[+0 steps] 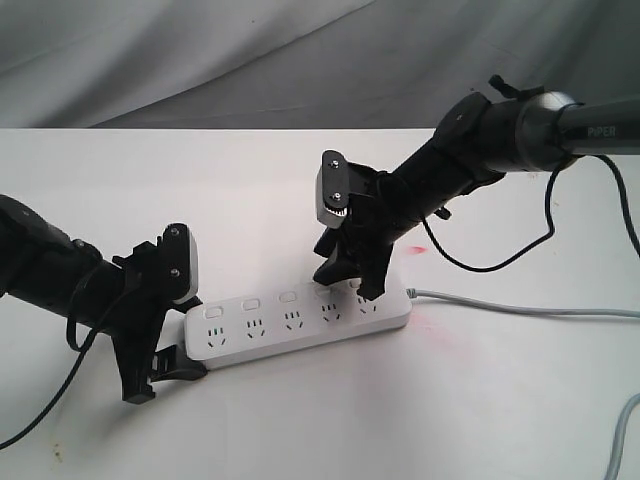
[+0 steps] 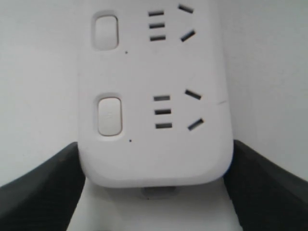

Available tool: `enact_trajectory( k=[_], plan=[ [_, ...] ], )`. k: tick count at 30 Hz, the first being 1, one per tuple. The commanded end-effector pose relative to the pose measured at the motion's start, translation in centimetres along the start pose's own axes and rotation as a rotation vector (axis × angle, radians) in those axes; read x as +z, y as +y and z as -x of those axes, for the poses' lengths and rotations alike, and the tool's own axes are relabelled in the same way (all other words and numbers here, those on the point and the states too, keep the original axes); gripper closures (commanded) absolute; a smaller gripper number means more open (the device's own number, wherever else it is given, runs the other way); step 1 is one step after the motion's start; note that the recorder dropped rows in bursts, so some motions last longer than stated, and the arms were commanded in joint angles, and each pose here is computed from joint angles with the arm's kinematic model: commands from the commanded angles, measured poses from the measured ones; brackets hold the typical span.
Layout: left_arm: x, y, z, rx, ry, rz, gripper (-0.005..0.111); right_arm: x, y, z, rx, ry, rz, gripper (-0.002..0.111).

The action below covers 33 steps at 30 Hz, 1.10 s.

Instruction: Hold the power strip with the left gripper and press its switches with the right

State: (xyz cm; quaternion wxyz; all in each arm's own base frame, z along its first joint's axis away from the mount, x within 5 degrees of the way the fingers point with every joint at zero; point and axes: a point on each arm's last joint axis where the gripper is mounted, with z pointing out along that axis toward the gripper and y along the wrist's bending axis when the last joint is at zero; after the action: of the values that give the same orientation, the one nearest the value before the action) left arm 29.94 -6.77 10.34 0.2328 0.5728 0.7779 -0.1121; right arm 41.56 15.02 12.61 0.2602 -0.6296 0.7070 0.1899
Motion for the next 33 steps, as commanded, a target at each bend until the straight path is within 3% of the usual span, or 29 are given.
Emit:
enact_trajectory(
  k=[1, 33],
  plan=[
    [0.1, 0.2, 0.0, 0.022, 0.02, 0.024, 0.05, 0.0, 0.1, -0.1, 0.0, -0.001, 0.001, 0.067],
    [0.1, 0.2, 0.0, 0.022, 0.02, 0.024, 0.05, 2.3, 0.9, -2.2, 0.033, 0.027, 0.046, 0.067]
  ],
)
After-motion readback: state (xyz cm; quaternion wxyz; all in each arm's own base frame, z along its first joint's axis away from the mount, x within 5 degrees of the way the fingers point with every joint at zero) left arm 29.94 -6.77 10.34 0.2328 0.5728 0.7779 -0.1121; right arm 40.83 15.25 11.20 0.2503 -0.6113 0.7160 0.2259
